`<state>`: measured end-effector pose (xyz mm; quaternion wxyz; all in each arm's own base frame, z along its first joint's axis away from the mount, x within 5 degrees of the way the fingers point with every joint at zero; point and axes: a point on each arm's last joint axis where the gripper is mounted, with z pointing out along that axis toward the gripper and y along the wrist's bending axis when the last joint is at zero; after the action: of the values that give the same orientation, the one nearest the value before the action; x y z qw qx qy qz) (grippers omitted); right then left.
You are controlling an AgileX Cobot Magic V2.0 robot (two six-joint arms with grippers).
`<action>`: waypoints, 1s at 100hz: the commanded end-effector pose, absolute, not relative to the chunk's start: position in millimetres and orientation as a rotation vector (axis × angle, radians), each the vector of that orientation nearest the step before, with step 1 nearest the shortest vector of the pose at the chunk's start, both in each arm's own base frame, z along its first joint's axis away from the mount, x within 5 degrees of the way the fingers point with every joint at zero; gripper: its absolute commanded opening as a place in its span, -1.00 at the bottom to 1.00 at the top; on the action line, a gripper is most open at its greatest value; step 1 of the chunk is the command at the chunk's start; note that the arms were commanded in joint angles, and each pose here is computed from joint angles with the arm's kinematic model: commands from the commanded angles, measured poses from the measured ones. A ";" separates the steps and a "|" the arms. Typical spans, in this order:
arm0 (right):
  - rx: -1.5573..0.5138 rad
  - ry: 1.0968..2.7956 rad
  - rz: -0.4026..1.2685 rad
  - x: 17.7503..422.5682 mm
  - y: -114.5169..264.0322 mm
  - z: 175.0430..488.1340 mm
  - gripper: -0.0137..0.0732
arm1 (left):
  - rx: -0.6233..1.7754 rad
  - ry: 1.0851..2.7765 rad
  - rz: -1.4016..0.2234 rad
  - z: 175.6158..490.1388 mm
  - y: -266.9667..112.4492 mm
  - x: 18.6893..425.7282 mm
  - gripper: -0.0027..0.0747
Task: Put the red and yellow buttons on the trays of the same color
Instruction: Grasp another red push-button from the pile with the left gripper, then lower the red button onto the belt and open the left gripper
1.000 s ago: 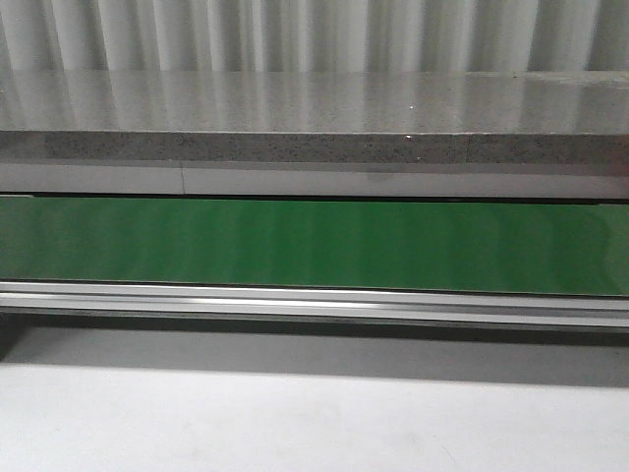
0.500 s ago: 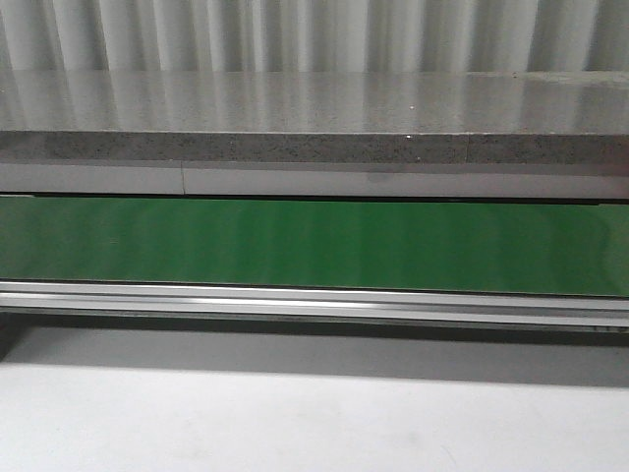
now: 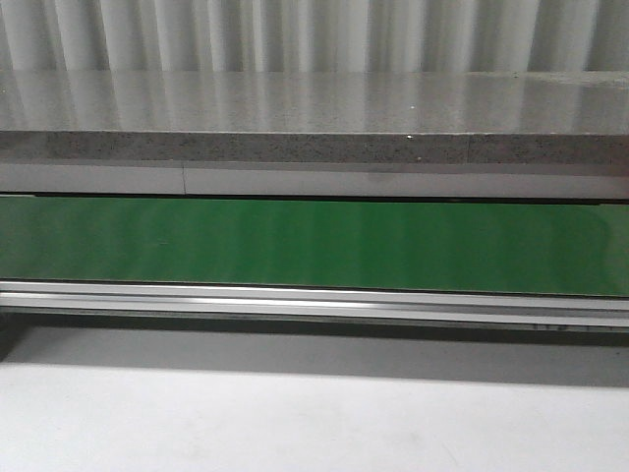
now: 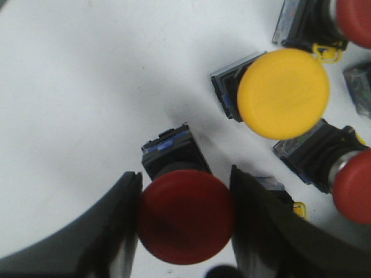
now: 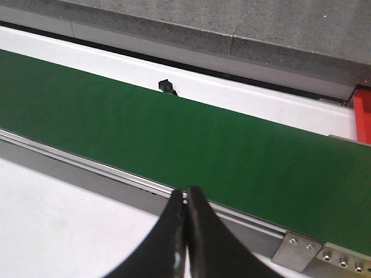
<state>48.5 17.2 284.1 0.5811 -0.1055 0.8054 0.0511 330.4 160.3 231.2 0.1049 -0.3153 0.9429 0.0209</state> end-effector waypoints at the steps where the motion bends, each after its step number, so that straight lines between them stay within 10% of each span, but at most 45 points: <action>1: -0.232 1.799 0.104 50.0 16.1 296.8 -0.84 | -0.835 2.652 0.128 282.9 152.9 320.7 -0.61; 33: -0.232 1.799 0.104 50.0 16.1 296.8 -0.84 | -0.496 2.614 0.119 335.7 91.7 308.4 -0.64; 100: -0.232 1.799 0.104 50.0 16.1 296.8 -0.84 | -0.143 2.729 0.011 306.3 6.5 339.7 -0.63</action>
<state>48.5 17.2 284.1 0.5811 -0.1055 0.8054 0.0511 338.3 9.8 294.4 0.1778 -0.0527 0.9826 0.0107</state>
